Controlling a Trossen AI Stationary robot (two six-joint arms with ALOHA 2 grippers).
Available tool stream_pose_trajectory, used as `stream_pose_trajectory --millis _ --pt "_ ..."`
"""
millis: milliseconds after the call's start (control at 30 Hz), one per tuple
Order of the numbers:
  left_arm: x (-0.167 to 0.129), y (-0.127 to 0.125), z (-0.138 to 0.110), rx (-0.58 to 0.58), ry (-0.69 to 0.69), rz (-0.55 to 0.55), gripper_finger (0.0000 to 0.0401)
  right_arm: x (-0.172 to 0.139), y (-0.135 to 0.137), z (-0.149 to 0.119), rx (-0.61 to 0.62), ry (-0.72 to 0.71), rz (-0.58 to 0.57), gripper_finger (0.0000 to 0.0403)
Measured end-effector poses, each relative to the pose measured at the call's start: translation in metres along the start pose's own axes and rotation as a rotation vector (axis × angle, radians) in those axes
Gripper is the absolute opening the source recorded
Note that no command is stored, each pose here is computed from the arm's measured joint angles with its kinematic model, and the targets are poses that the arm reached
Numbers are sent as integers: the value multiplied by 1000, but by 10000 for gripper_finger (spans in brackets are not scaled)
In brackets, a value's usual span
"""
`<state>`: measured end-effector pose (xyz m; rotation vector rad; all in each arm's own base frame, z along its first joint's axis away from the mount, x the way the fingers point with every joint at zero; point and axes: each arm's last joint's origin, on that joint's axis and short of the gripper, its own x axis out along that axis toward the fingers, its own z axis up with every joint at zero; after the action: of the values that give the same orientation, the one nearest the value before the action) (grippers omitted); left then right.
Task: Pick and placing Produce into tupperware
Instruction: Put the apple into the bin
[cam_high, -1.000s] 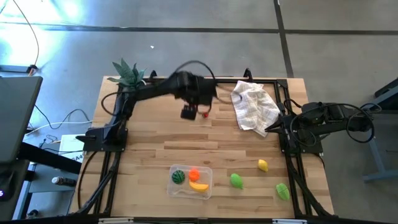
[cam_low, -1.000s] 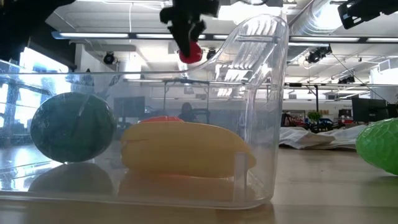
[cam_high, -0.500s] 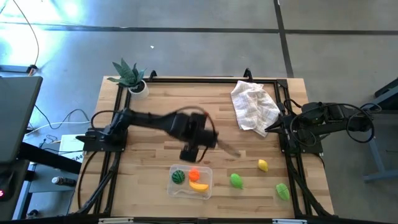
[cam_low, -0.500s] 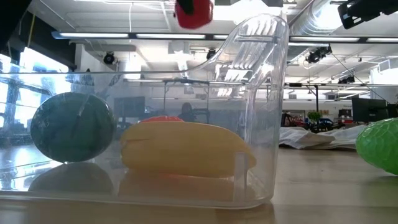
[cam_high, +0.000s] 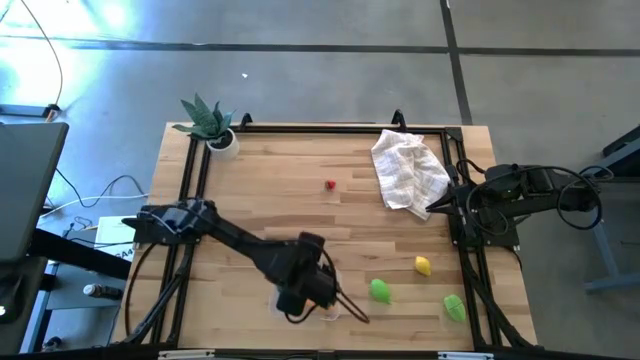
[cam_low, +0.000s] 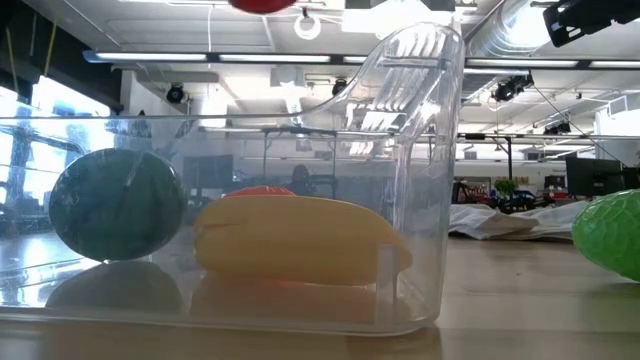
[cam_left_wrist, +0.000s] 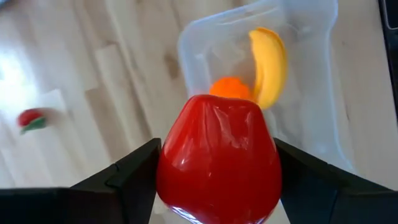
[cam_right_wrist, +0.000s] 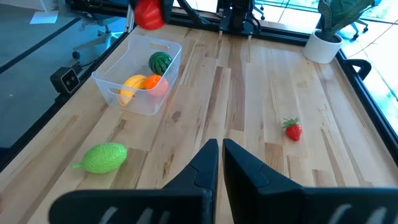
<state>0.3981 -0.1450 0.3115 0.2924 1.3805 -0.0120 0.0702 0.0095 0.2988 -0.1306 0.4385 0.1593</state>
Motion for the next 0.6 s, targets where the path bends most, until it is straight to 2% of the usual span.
stream_pose_trajectory --millis 367,600 --pt "37 -53 12 117 16 -30 260 0 0 0 0 -1 0 16" --pt "58 -62 18 161 38 -41 263 0 0 0 0 0 0 16"
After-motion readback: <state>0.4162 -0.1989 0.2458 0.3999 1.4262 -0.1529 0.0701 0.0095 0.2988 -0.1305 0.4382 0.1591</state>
